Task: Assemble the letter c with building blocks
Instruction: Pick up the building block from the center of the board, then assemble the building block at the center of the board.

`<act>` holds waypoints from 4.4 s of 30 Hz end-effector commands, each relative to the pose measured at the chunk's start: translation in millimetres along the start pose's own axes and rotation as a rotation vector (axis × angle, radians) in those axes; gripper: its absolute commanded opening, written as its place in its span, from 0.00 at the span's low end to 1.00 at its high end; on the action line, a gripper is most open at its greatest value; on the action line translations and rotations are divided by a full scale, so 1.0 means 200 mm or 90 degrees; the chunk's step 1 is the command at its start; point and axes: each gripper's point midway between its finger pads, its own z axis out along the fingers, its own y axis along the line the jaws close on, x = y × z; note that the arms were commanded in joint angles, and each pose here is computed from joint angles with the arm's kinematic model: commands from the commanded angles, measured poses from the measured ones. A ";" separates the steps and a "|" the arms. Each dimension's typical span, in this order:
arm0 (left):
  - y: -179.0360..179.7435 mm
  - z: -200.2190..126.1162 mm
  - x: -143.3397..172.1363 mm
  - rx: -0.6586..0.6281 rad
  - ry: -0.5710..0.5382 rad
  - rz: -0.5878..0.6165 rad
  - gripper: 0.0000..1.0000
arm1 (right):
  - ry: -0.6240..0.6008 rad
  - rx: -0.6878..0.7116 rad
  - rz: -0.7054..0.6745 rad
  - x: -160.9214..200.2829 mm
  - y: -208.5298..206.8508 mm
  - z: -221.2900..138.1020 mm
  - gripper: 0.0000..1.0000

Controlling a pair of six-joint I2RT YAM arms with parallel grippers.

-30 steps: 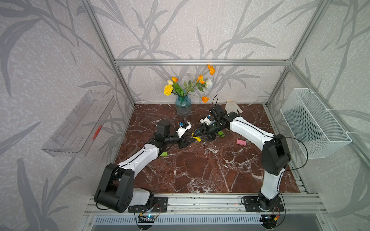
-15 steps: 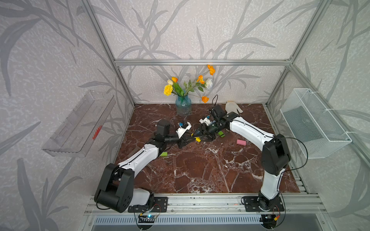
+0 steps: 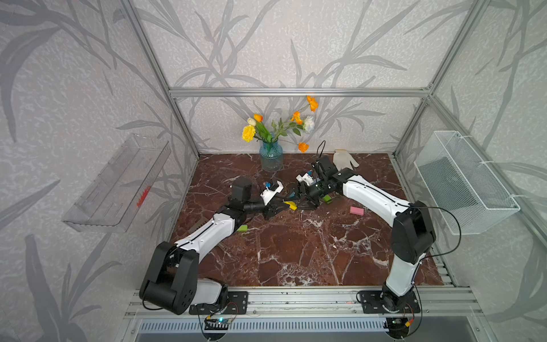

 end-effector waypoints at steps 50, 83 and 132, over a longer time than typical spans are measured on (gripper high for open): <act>-0.01 -0.08 -0.32 -0.033 -0.256 0.083 0.00 | -0.131 -0.273 0.211 -0.12 0.16 -0.17 0.40; 0.02 -0.08 -0.28 -0.056 -0.237 0.073 0.21 | -0.192 -0.293 0.161 -0.16 0.21 -0.21 0.19; 0.45 -0.78 0.44 -0.545 0.138 -0.658 0.65 | -0.477 -0.137 -0.105 -0.57 0.02 0.47 0.20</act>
